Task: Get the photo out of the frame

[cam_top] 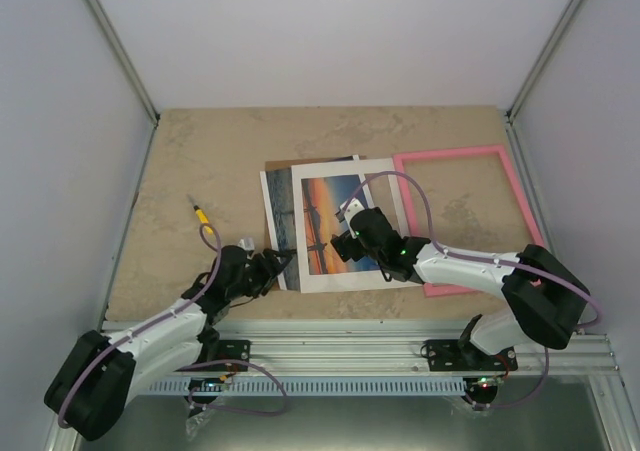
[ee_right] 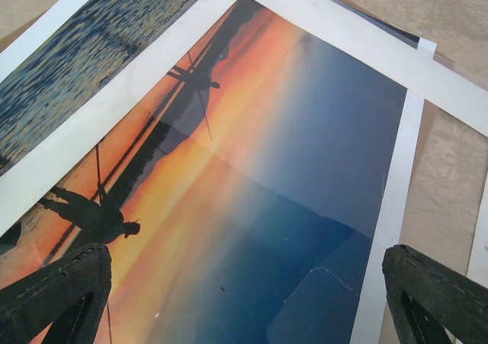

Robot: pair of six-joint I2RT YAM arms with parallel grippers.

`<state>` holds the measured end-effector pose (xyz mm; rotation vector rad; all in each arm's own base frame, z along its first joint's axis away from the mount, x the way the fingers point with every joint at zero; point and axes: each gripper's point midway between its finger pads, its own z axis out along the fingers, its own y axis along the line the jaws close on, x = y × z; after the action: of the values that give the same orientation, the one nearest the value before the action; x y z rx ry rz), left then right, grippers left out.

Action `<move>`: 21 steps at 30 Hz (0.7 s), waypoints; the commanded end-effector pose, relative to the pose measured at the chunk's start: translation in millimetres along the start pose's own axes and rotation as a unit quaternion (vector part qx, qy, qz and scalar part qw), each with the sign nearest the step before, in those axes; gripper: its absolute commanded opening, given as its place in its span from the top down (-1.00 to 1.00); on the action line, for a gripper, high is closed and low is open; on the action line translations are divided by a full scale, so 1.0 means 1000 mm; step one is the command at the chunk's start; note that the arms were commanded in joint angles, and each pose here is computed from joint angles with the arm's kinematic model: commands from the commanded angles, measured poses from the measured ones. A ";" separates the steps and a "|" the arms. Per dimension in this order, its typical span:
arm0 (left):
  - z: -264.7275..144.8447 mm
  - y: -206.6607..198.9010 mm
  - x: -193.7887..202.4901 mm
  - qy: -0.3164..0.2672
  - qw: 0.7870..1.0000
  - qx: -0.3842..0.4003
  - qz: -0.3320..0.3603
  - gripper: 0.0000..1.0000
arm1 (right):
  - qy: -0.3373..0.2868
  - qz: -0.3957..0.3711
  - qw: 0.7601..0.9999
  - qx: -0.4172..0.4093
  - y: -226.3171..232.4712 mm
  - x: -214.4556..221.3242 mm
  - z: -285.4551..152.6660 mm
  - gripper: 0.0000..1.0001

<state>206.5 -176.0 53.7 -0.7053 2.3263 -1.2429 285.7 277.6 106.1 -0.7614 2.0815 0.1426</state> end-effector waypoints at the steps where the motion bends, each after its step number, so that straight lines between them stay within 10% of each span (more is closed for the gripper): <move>1: 0.001 0.001 -0.003 -0.012 1.000 0.009 -0.024 -0.41 | -0.010 0.011 1.000 0.004 -0.002 -0.010 -0.001 -0.95; 21: -0.001 -0.003 -0.016 -0.052 0.997 0.030 -0.038 -0.43 | -0.013 0.014 1.000 -0.001 0.000 -0.010 -0.002 -0.95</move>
<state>210.1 -163.9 46.9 -0.8654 2.2459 -1.2462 285.7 277.6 106.1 -0.7541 2.0840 0.1466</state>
